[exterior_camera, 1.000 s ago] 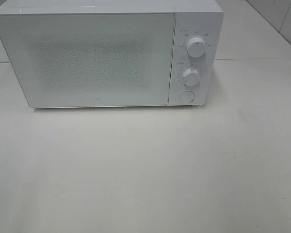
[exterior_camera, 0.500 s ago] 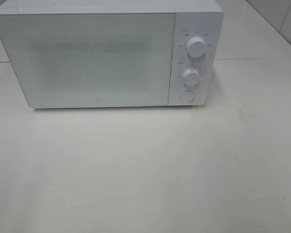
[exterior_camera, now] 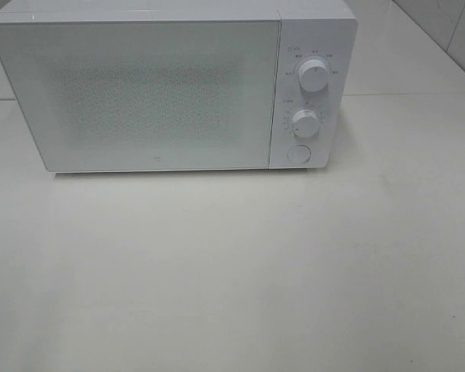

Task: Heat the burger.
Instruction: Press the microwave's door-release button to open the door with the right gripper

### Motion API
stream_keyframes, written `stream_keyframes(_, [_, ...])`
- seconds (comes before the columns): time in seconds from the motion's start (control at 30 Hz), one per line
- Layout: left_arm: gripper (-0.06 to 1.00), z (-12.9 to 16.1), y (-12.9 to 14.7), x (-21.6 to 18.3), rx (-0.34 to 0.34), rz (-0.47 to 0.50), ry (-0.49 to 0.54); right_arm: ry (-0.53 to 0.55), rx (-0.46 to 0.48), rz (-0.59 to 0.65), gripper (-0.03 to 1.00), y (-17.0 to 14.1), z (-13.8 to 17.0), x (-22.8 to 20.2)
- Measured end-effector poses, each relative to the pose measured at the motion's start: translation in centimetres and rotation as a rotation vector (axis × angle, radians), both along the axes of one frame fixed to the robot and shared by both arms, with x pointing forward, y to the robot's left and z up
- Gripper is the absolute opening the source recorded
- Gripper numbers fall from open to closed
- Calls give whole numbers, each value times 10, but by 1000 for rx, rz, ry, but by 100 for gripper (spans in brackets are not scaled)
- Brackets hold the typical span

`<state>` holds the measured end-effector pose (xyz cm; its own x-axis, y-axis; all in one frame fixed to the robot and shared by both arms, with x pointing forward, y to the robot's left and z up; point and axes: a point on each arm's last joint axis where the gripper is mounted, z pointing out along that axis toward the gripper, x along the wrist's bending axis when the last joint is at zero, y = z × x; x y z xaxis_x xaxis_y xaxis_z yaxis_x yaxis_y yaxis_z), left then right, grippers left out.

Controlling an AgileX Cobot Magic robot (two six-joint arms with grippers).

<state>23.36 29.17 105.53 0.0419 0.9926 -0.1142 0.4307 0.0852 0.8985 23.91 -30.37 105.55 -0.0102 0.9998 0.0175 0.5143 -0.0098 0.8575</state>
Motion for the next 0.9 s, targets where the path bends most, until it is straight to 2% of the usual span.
stream_keyframes(0.6, [99,0,0,0,0,0,0,-19,-6,17,75,6,19,60])
stream_keyframes(0.9, [99,0,0,0,0,0,0,44,-11,26,74,11,13,107])
